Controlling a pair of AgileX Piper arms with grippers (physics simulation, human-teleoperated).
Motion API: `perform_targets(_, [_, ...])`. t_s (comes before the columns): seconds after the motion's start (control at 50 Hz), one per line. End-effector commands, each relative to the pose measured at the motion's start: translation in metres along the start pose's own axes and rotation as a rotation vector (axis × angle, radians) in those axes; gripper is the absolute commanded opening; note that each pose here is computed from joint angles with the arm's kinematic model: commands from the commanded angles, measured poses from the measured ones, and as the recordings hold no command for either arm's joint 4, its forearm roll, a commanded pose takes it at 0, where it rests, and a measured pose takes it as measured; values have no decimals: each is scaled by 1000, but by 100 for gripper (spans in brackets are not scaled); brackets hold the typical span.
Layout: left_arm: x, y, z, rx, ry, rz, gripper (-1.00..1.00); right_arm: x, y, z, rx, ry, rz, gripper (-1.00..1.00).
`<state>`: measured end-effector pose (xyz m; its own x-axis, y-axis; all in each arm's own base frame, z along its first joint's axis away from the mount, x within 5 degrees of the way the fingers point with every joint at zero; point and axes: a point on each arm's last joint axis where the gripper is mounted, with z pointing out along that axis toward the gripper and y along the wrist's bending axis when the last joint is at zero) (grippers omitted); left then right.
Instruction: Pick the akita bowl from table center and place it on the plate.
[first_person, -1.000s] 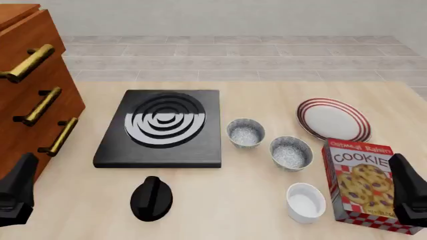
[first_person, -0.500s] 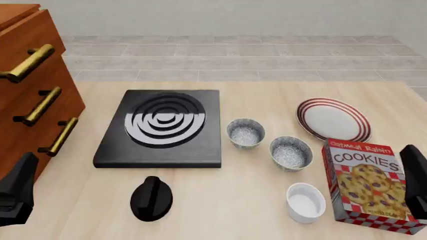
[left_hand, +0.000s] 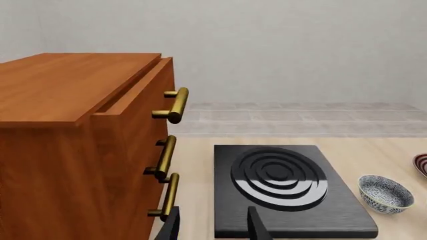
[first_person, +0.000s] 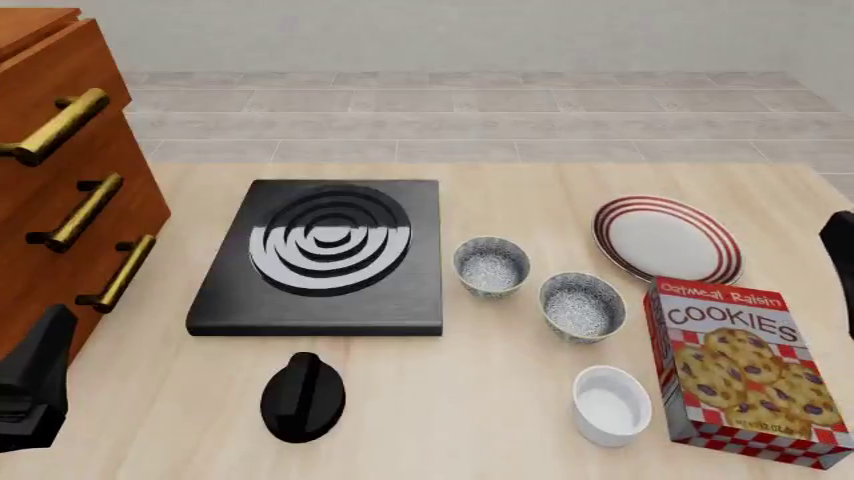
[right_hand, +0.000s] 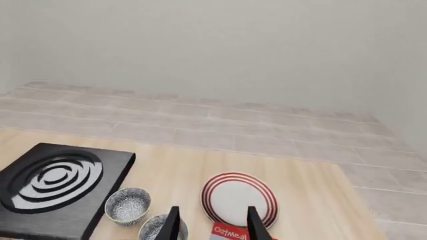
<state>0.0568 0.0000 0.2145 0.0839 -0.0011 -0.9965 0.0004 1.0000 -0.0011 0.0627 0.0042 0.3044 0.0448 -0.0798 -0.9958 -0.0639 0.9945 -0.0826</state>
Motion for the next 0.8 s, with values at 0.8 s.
perform_targets(0.8, [0,0,0,1,0,0,100,-45,98,148,-580,556,-404,100])
